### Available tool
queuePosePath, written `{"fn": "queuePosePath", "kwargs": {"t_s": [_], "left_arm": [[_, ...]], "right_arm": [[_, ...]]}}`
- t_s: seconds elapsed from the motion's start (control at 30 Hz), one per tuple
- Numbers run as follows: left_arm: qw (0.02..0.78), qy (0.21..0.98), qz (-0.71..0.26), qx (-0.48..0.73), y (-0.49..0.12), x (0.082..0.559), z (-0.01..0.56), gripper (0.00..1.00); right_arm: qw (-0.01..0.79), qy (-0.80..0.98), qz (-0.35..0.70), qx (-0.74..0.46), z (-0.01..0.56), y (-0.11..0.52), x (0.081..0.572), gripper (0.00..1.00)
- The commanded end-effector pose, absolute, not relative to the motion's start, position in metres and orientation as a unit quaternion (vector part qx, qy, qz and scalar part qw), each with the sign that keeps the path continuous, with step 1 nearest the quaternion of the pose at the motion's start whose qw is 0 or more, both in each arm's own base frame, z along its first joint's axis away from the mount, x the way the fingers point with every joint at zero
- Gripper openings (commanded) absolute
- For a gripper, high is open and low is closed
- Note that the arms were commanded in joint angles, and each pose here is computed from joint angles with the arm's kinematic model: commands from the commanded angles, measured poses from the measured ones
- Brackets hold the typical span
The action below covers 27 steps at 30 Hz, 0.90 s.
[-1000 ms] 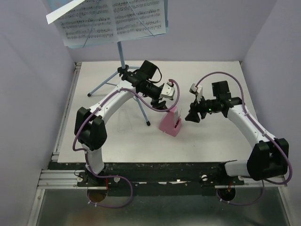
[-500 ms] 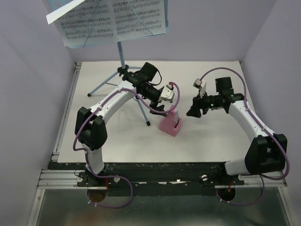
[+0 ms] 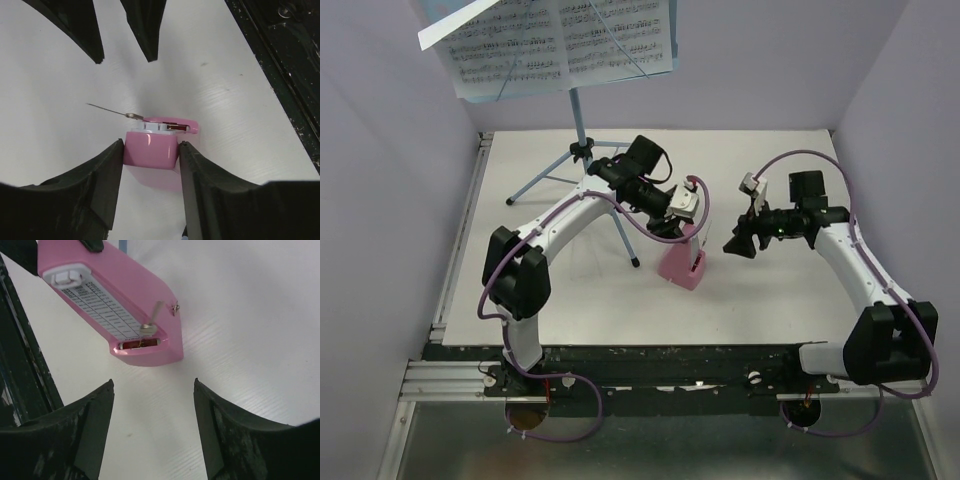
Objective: Pack up the instrument practice props
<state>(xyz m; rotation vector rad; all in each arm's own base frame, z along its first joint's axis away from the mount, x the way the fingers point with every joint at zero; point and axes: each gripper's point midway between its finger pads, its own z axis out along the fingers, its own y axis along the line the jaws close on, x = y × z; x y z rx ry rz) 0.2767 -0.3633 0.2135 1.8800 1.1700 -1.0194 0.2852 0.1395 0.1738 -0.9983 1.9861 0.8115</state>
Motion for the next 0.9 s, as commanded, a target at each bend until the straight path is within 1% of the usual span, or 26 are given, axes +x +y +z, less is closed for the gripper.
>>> {"fn": "queuePosePath", "kwargs": {"t_s": [0.0,0.13,0.4,0.67,0.87], "left_arm": [[0.325,0.455,-0.399,0.726,-0.363,0.274,0.204,0.46],[0.32,0.473,-0.389,0.722,-0.357,0.274,0.198,0.38],[0.327,0.498,-0.385,0.705,-0.354,0.278,0.199,0.0],[0.326,0.515,-0.39,0.69,-0.354,0.279,0.196,0.0],[0.328,0.517,-0.39,0.689,-0.354,0.281,0.197,0.0]], "right_arm": [[0.339,0.767,0.321,-0.441,0.149,0.153,0.276,0.71],[0.341,0.758,0.309,-0.463,0.138,0.166,0.279,0.7],[0.334,0.724,0.298,-0.525,0.128,0.187,0.268,0.69],[0.341,0.724,0.281,-0.53,0.126,0.191,0.281,0.68],[0.342,0.761,0.267,-0.483,0.121,0.191,0.306,0.61]]}}
